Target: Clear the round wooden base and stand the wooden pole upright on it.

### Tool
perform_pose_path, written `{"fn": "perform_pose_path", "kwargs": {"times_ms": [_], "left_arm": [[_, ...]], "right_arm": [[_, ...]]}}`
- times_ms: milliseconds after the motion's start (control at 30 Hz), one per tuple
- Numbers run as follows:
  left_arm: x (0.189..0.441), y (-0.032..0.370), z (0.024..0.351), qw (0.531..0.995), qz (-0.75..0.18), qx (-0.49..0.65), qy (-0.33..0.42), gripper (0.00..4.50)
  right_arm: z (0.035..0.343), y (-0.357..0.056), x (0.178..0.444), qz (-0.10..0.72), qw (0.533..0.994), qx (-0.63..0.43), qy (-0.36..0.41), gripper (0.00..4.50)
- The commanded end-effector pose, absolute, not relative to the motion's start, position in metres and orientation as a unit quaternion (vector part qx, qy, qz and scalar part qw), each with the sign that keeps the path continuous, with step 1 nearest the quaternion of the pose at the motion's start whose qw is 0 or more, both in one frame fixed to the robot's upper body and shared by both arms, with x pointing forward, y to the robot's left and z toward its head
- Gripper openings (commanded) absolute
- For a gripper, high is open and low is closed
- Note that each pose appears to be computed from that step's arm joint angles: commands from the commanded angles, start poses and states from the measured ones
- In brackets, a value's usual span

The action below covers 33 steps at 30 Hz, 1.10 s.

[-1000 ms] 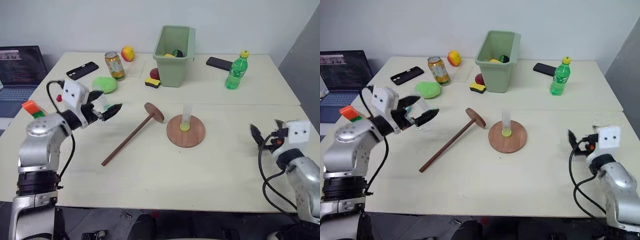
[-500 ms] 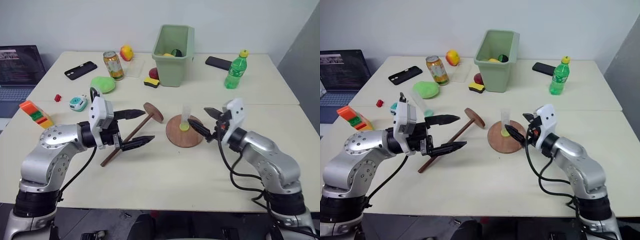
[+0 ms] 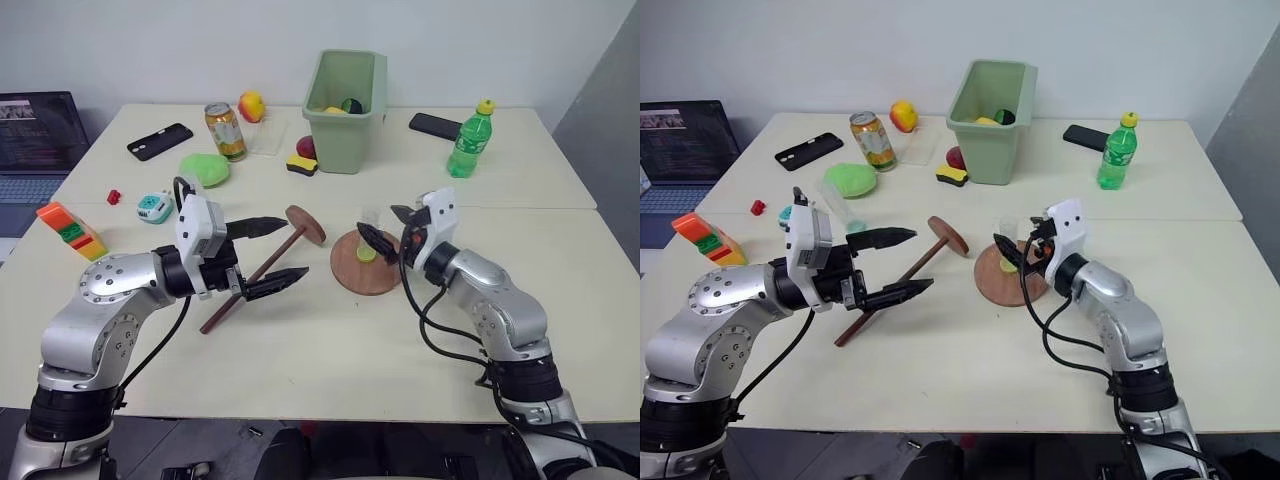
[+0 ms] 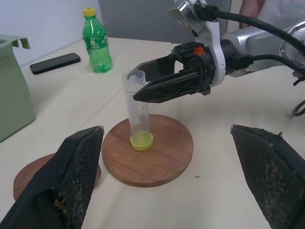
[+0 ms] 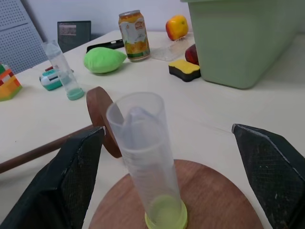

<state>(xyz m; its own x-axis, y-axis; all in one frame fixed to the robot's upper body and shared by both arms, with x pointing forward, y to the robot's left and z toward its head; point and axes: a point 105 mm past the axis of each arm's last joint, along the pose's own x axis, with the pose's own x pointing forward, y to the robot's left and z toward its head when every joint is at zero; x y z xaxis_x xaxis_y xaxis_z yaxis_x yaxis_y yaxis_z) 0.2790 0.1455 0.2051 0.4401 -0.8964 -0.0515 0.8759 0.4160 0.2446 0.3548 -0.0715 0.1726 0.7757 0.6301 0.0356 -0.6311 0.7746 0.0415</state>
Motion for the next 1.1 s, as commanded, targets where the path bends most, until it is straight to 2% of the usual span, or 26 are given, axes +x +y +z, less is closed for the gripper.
{"fn": "perform_pose_path", "kwargs": {"times_ms": [33,167,500,700,833,967,1100], "left_arm": [[0.278,0.144,0.216,0.840,-0.523,0.129,-0.069,4.50],[0.279,0.142,0.216,0.839,-0.523,0.129,-0.071,4.50],[0.281,0.139,0.216,0.837,-0.526,0.132,-0.074,4.50],[0.280,0.132,0.222,0.824,-0.546,0.131,-0.081,4.50],[0.274,0.116,0.223,0.796,-0.586,0.128,-0.080,4.50],[0.277,0.102,0.230,0.776,-0.611,0.125,-0.091,4.50],[0.282,0.093,0.232,0.766,-0.623,0.123,-0.098,4.50]], "right_arm": [[0.187,-0.067,0.354,0.343,0.938,0.028,-0.042,4.12],[0.189,-0.063,0.353,0.351,0.935,0.033,-0.045,3.46],[0.182,-0.060,0.349,0.361,0.931,0.027,-0.039,1.18],[0.217,-0.093,0.342,0.317,0.943,0.027,-0.094,1.18],[0.231,-0.147,0.347,0.203,0.973,-0.023,-0.110,1.18],[0.232,-0.200,0.354,0.094,0.988,-0.059,-0.105,1.18],[0.213,-0.243,0.369,-0.004,0.996,-0.044,-0.077,1.18]]}}
